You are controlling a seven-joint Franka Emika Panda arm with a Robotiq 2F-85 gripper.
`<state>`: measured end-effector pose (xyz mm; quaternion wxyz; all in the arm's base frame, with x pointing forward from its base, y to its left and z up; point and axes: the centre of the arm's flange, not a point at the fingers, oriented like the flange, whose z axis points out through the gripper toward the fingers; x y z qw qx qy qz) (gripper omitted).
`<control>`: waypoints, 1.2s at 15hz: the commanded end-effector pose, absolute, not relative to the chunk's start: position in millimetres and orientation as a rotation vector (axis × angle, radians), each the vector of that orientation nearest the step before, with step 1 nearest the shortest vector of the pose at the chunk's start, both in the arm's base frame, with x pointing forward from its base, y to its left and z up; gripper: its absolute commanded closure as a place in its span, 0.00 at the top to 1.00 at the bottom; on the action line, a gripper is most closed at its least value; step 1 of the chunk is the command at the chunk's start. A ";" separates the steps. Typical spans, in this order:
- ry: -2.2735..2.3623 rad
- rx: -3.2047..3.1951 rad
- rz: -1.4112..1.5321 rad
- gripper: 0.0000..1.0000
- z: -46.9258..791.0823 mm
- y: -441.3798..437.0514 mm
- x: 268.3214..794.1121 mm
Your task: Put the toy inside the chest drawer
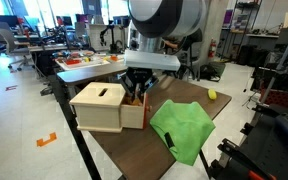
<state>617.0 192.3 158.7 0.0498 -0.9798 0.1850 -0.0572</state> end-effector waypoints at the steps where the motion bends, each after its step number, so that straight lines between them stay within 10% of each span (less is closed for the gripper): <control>1: 0.572 -2.983 -0.177 0.47 155.0 204.9 626.7; 6: 0.574 -2.974 -0.212 0.85 175.0 204.3 622.0; 7: 0.580 -2.972 -0.223 0.70 180.3 202.3 619.3; 8: 0.580 -2.969 -0.222 0.90 186.1 201.1 616.7; 10: 0.575 -2.964 -0.230 0.95 189.7 198.5 612.5; 11: 0.584 -2.962 -0.236 0.52 190.8 196.8 609.9; 12: 0.585 -2.960 -0.235 0.56 191.4 194.3 608.3; 13: 0.584 -2.958 -0.237 0.95 195.3 194.0 606.8; 18: 0.576 -2.942 -0.269 1.00 216.1 193.3 603.7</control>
